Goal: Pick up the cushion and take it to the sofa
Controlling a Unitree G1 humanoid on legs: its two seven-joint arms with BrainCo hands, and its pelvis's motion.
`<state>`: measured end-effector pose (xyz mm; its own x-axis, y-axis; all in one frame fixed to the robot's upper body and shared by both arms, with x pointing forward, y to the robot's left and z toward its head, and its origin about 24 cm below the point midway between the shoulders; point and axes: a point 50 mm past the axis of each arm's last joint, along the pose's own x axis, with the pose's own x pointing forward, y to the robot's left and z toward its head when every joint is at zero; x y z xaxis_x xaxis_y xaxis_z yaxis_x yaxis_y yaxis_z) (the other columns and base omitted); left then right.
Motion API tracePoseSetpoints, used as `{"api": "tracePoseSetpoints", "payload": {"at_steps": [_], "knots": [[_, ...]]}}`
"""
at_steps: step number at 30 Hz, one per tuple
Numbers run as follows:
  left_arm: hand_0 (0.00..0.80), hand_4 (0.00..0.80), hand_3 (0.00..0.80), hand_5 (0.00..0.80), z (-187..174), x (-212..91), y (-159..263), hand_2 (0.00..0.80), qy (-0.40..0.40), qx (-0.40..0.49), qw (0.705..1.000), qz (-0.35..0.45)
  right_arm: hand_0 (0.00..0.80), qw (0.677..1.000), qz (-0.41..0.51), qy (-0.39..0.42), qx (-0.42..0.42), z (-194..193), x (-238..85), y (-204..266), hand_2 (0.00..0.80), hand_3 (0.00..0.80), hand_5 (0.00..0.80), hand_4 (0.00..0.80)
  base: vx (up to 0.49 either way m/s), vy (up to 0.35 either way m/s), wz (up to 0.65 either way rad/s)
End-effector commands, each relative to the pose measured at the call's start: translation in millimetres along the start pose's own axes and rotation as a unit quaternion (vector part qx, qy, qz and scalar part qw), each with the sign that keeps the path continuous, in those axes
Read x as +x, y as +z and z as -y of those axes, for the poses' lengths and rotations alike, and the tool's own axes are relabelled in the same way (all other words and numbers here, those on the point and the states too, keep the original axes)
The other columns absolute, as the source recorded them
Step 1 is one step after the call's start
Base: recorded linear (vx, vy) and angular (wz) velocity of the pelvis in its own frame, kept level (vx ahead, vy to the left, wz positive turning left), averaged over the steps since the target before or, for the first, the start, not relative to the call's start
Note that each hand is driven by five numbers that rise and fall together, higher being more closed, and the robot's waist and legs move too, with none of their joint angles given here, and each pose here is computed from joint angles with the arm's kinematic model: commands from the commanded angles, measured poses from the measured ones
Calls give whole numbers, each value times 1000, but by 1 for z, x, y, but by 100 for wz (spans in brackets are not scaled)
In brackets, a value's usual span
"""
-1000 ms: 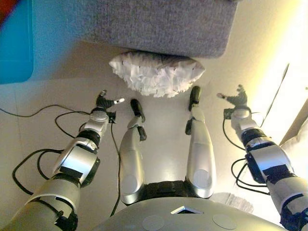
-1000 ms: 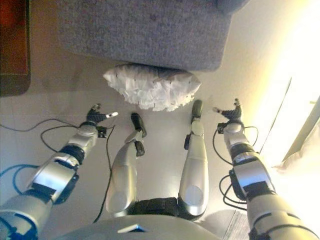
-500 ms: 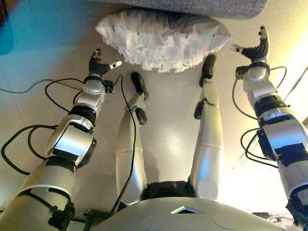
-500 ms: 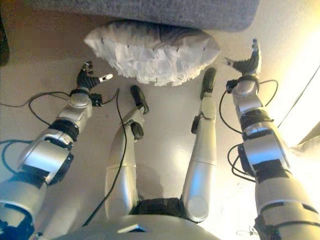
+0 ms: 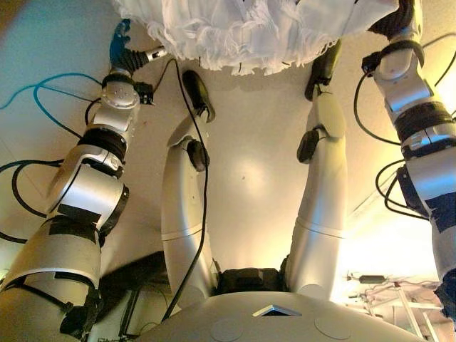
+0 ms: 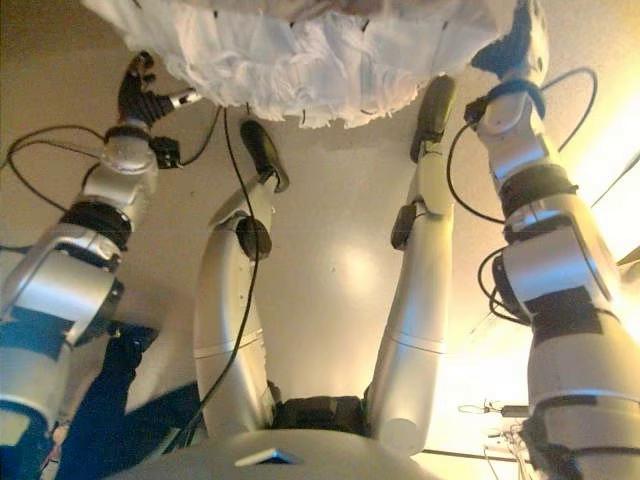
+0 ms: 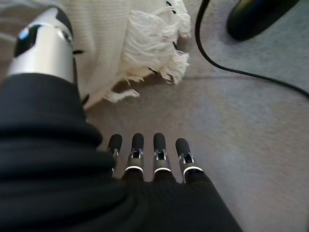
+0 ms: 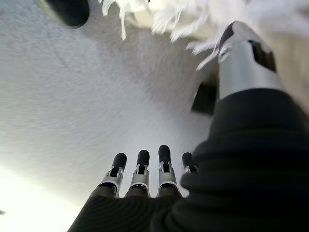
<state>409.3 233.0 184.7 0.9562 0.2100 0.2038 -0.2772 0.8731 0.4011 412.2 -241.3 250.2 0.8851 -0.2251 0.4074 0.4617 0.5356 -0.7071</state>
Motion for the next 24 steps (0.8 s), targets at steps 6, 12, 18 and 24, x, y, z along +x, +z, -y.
{"api": "tracePoseSetpoints", "payload": {"at_steps": [6,12,18,24], "knots": [[0,0,0,0,-2,2,67,0,-49,75,977,192,0,988,133,50,-66,29,12,45,0,0,0,0,-6,1,12],[0,0,0,0,25,-5,117,0,-117,151,934,301,0,961,260,90,-39,23,6,102,0,0,0,0,-7,25,5],[0,0,0,0,58,-21,169,0,-196,146,889,388,0,931,340,131,15,11,-9,159,0,0,0,0,0,0,0],[800,800,800,800,91,-42,177,800,-335,124,847,394,700,911,351,207,65,-6,-24,176,700,700,700,700,-10,-36,3]]}}
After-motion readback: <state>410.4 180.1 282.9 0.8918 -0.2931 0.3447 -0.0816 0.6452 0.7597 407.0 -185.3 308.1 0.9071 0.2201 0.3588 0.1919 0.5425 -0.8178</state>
